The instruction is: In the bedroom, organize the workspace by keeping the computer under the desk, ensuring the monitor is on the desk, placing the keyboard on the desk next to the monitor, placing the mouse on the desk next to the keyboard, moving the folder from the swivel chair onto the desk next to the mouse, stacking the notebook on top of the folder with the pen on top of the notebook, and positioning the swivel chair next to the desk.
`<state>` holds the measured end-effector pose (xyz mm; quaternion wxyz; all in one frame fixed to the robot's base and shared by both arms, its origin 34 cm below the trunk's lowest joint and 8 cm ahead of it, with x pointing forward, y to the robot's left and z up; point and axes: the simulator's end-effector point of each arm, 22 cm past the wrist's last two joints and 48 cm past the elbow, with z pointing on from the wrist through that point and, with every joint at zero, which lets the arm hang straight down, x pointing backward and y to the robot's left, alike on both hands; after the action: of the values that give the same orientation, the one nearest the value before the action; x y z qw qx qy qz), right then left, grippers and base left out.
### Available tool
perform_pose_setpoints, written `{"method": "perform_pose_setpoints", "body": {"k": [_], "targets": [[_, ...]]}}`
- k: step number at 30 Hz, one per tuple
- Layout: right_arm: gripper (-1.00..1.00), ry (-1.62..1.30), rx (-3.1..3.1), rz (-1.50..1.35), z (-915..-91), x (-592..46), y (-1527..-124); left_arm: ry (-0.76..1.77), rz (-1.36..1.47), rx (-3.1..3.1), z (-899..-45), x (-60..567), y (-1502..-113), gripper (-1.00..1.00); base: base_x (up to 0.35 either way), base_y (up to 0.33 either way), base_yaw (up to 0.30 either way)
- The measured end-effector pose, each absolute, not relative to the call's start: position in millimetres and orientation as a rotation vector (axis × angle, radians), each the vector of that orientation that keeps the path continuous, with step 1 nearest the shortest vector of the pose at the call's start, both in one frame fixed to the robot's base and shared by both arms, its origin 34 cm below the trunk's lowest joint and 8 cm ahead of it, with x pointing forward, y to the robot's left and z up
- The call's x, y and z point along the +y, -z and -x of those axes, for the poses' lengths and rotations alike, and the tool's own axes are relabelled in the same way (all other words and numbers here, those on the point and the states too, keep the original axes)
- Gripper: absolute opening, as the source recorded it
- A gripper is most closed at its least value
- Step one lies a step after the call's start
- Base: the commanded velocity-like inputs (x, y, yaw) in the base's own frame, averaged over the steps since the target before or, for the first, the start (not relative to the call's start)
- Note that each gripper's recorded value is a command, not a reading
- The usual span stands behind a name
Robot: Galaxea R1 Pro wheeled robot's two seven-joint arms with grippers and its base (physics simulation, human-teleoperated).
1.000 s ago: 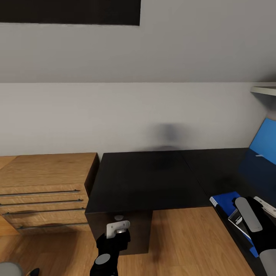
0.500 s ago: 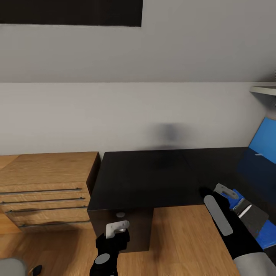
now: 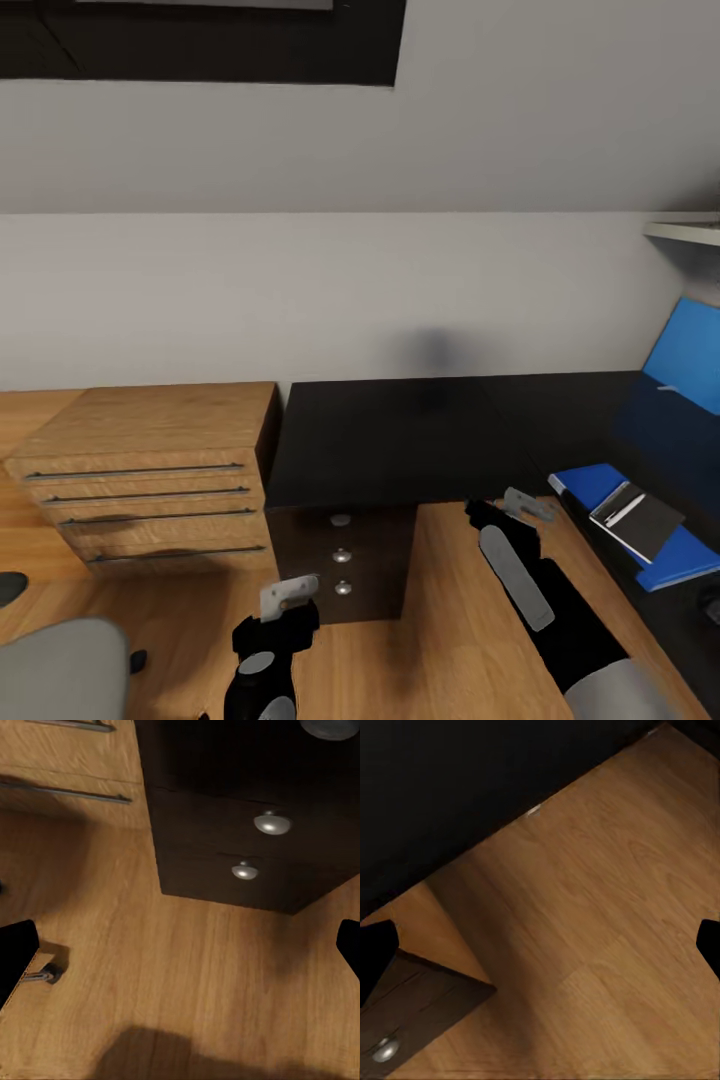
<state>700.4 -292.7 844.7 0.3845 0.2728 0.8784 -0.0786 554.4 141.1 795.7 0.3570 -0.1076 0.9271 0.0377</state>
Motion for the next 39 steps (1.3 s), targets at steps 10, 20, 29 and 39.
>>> {"method": "perform_pose_setpoints", "body": {"k": [10, 20, 29, 39], "targets": [[1.0, 0.295, 2.27, -0.351, -645, -204, -755, -0.331, 0.147, 2.585, -498, 168, -705, 1.0, -0.31, 0.067, 0.0], [1.0, 0.309, 2.267, -0.09, -550, -270, -633, -0.366, 0.193, 2.69, -417, 226, -598, 1.0, -0.013, 0.0, 0.0], [1.0, 0.305, 2.276, -0.081, -543, -273, -641, -0.254, 0.165, 2.708, -390, 218, -584, 1.0, 0.0, 0.0, 0.0], [1.0, 0.302, 2.274, -0.078, -542, -273, -654, -0.229, 0.161, 2.713, -386, 208, -595, 1.0, 0.0, 0.0, 0.0]]}}
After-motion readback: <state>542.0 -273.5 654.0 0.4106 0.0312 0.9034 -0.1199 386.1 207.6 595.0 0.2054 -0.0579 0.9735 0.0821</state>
